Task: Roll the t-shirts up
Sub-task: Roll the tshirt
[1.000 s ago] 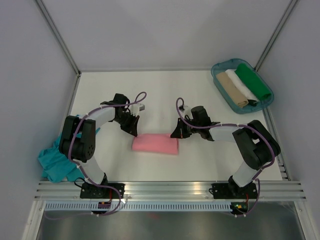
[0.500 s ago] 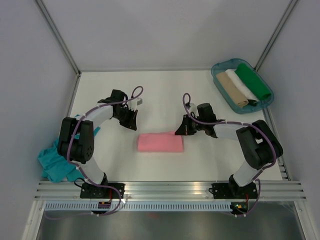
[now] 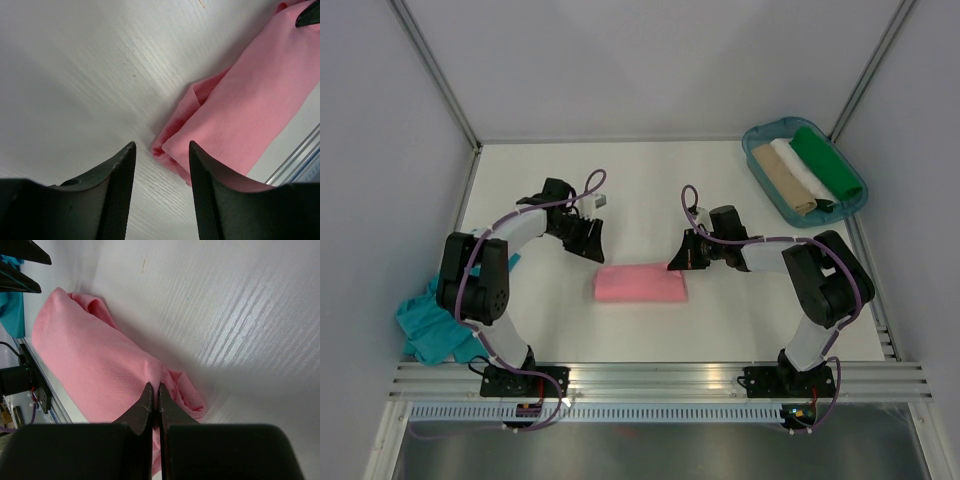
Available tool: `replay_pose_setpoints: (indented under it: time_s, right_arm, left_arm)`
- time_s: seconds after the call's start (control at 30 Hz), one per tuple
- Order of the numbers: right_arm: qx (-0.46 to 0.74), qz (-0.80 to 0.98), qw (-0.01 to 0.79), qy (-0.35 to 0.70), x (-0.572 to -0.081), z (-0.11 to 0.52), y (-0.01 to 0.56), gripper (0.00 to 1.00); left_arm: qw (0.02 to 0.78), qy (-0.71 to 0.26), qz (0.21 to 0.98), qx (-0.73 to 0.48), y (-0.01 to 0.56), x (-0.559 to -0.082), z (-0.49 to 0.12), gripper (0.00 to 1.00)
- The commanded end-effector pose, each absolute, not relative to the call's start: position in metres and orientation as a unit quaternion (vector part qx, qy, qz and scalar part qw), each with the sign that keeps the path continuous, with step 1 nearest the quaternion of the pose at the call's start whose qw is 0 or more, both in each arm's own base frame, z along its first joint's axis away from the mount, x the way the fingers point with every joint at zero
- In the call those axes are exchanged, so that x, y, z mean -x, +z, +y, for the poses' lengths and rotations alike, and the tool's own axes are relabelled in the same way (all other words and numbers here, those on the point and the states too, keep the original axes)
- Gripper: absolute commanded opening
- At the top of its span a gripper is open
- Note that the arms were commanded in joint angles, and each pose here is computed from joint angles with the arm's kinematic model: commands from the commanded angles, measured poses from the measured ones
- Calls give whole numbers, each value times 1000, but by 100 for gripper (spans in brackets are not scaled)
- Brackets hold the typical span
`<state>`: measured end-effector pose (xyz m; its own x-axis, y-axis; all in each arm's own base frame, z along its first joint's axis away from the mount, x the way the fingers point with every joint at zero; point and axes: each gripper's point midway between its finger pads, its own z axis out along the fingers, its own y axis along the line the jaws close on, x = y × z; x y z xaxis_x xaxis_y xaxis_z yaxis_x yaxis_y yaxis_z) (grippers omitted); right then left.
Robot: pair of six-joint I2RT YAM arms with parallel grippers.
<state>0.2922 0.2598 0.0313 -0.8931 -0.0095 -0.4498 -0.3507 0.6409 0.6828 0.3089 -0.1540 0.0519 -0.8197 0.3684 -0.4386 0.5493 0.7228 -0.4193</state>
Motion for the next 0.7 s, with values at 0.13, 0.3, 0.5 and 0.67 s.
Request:
replay_pose_setpoints:
  time_s: [0.13,0.3,0.5,0.67]
  right_arm:
    - [111,881,230,398,-303,259,40,0]
    - [111,882,228,397,-302,260,40,0]
    - [110,882,228,397,-300,261,38,0]
    - [115,884,231,391,-299,258,41,0]
  left_arm:
    - [79,-321,919,-213,38,-278,-166,53]
    - [69,-375,897,-222,50,-267,-182,45]
    - [59,-382,895,-222,45,-262,-183,12]
    - [67,-371,899,-223,45,-267,-180,2]
